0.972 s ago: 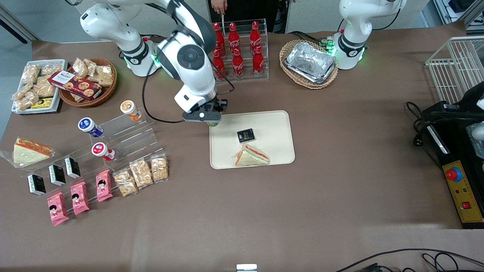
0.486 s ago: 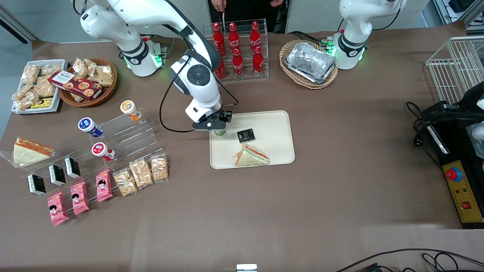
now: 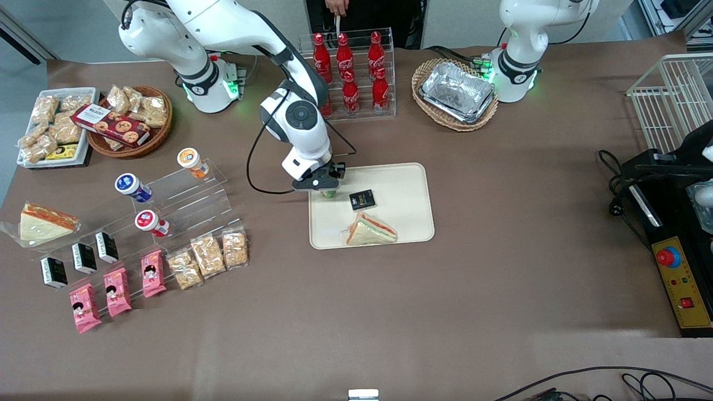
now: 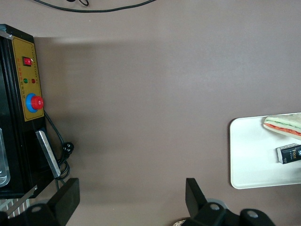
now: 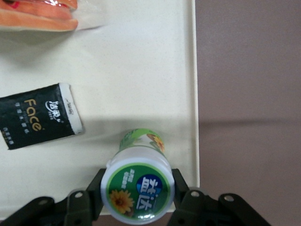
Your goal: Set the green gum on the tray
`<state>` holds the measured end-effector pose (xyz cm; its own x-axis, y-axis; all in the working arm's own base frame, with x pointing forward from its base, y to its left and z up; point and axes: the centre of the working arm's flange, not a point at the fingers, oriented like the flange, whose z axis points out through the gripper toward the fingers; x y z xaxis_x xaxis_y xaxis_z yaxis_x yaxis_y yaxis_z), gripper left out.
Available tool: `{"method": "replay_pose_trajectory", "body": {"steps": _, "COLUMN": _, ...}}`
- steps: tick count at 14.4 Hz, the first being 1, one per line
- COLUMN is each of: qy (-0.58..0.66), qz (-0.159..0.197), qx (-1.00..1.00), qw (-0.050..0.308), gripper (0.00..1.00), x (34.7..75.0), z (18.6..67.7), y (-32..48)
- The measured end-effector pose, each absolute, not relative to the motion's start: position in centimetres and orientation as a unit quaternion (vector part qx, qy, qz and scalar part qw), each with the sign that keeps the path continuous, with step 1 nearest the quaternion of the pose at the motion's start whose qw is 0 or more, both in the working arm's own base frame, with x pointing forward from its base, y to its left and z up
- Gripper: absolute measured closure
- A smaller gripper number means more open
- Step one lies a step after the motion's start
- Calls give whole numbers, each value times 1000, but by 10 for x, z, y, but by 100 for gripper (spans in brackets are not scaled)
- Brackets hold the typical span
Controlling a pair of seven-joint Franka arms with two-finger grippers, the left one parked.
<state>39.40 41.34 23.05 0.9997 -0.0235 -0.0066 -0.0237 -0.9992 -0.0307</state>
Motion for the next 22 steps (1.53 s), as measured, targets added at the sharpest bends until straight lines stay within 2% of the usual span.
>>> {"method": "replay_pose_trajectory", "body": {"steps": 3, "qy": 12, "qz": 1, "qx": -1000, "qw": 17, "gripper": 40, "x": 394, "z": 231, "y": 414}}
{"method": "replay_pose_trajectory", "body": {"steps": 6, "qy": 12, "qz": -2, "qx": -1000, "qw": 21, "gripper": 15, "x": 396, "z": 234, "y": 415}}
{"method": "replay_pose_trajectory", "body": {"steps": 8, "qy": 15, "qz": -14, "qx": -999, "qw": 32, "gripper": 0, "x": 403, "z": 253, "y": 417}}
{"method": "replay_pose_trajectory", "body": {"steps": 11, "qy": 18, "qz": -20, "qx": -999, "qw": 36, "gripper": 0, "x": 426, "z": 326, "y": 391}}
{"method": "replay_pose_trajectory", "body": {"steps": 14, "qy": -8, "qz": -40, "qx": -998, "qw": 44, "gripper": 0, "x": 456, "z": 422, "y": 319}}
{"method": "replay_pose_trajectory", "body": {"steps": 19, "qy": -59, "qz": -73, "qx": -995, "qw": 30, "gripper": 0, "x": 514, "z": 525, "y": 131}}
{"method": "replay_pose_trajectory", "body": {"steps": 22, "qy": -57, "qz": -75, "qx": -995, "qw": 24, "gripper": 0, "x": 533, "z": 559, "y": 12}}
